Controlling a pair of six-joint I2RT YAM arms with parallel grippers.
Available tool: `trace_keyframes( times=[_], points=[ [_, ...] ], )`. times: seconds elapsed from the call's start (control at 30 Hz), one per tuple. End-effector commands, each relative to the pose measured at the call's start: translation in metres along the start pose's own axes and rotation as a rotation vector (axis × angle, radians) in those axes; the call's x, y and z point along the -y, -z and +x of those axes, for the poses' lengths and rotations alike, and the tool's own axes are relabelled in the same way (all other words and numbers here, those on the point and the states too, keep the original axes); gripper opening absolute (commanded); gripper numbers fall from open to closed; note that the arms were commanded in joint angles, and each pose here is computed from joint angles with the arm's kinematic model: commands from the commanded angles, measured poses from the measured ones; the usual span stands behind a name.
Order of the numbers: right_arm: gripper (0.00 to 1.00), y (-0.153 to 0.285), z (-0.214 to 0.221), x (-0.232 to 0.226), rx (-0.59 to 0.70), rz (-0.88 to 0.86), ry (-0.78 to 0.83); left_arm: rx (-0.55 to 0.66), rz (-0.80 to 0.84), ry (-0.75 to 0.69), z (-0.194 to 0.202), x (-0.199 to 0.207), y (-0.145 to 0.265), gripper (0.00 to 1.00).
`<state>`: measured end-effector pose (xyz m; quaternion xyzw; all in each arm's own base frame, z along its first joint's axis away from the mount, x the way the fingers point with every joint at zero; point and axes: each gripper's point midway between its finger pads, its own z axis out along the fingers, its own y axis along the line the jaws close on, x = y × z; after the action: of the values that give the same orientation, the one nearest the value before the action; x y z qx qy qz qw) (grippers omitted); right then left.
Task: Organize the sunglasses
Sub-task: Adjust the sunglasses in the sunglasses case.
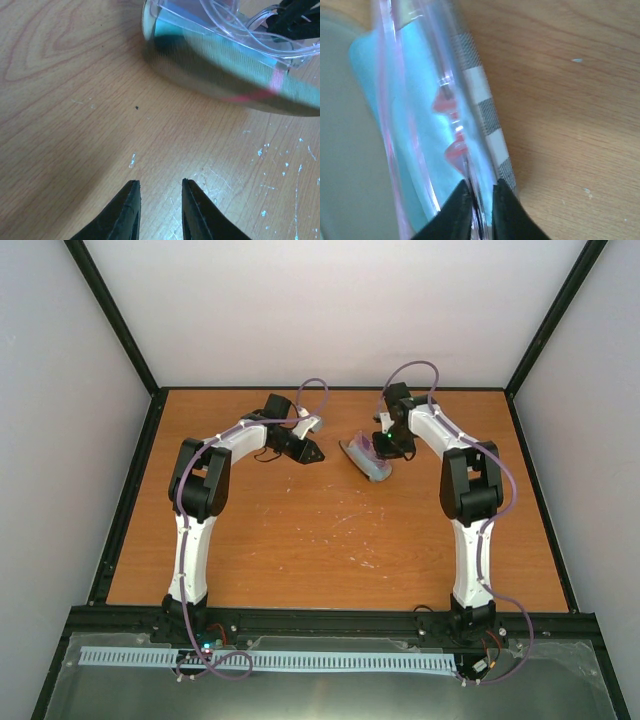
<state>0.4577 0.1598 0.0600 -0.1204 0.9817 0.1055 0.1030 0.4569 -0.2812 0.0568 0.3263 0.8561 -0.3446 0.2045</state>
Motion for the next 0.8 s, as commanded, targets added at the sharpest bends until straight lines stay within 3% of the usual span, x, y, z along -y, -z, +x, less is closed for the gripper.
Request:
trace_keyframes(
  times=[0.0, 0.13, 0.77],
  points=[
    [0.10, 0.023, -0.006, -0.018, 0.064, -0.046, 0.024, 0.038, 0.005, -0.035, -0.021, 0.011, 0.011, 0.25],
    [0.04, 0.024, -0.001, -0.023, 0.060, -0.061, 0.022, 0.039, 0.006, -0.038, -0.021, 0.011, 0.011, 0.25],
    [0.03, 0.031, -0.003, -0.051, 0.122, -0.211, -0.107, 0.044, 0.012, -0.039, -0.020, 0.015, 0.012, 0.24]
  ],
)
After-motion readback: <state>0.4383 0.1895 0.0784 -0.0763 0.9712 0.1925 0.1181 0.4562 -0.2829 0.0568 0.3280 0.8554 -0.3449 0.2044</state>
